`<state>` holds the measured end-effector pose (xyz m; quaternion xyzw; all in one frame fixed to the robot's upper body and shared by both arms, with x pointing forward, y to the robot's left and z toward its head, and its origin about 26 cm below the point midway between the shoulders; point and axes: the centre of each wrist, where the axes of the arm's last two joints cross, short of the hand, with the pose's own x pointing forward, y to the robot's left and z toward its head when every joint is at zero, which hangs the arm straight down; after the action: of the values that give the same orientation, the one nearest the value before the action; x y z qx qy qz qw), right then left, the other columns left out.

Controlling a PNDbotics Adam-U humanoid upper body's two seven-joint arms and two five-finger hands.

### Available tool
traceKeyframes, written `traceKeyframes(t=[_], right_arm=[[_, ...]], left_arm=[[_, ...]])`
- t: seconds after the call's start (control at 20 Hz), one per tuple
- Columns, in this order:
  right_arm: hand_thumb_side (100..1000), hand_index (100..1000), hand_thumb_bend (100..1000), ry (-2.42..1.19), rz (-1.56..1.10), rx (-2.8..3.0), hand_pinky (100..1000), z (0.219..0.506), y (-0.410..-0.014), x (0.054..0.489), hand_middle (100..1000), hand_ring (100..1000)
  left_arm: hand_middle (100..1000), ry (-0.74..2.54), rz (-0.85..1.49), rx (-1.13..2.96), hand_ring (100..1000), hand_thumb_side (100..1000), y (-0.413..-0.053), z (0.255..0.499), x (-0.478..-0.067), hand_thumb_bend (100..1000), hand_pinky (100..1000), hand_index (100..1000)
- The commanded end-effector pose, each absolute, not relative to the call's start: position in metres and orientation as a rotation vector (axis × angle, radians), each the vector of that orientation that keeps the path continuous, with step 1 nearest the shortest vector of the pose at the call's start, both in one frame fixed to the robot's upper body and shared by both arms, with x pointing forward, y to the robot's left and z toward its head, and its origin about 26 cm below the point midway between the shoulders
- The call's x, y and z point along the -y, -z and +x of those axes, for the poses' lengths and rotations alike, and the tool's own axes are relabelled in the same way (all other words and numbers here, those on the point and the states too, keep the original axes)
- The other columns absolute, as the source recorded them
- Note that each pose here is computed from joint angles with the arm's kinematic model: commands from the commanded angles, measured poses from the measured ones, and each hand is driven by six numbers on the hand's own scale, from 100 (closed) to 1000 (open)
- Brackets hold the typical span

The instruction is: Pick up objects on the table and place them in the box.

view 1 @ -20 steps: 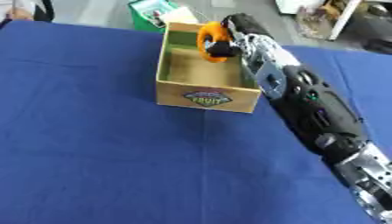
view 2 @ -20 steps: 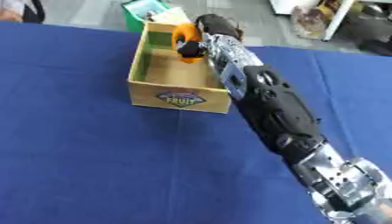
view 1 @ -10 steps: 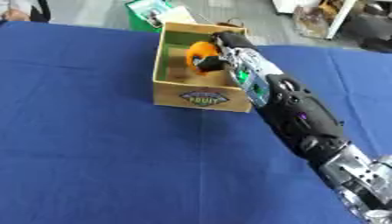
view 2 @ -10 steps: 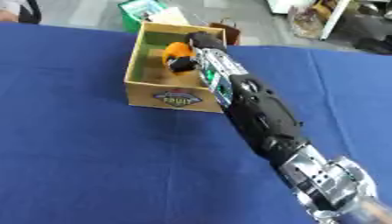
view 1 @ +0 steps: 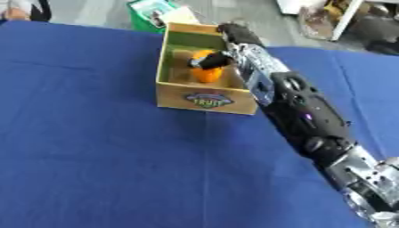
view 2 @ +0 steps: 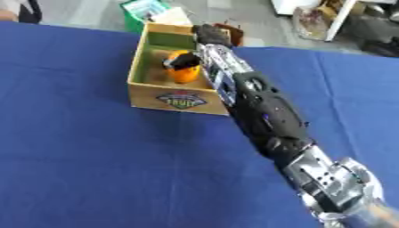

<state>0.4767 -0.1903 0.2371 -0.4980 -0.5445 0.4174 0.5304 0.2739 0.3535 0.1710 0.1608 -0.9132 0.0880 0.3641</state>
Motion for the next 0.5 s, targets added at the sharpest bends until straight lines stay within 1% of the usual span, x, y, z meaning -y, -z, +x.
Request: traceKeyframes(t=[0.05,0.15,0.2,0.35,0.5], right_arm=[[669,934,629,-0.929,-1.228,1.399,865,0.463,-0.271,0.204,663,940],[692,928,569,-0.892,-1.225,1.482,856,0.448,-0.286,0.207,652,929],[714,926,555,-0.871,-1.225,1.529,852,0.438,-0.294,0.209,645,923],[751,921,495,-0.791,-1.224,1.685,842,0.398,-0.318,0.216,625,906],[798,903,348,-0.692,-1.253,1.847,828,0.351,-0.334,0.225,598,878]], left_arm=[[411,-0.217,0.426,2.386,346,790,-0.181,0.272,-0.354,100,471,639],[411,-0.218,0.431,2.387,346,789,-0.182,0.272,-0.354,100,471,639],[411,-0.219,0.432,2.388,346,790,-0.182,0.272,-0.354,100,471,639],[411,-0.219,0.437,2.392,346,789,-0.183,0.272,-0.355,100,471,639],[411,-0.221,0.443,2.395,346,789,-0.184,0.272,-0.356,100,471,639]])
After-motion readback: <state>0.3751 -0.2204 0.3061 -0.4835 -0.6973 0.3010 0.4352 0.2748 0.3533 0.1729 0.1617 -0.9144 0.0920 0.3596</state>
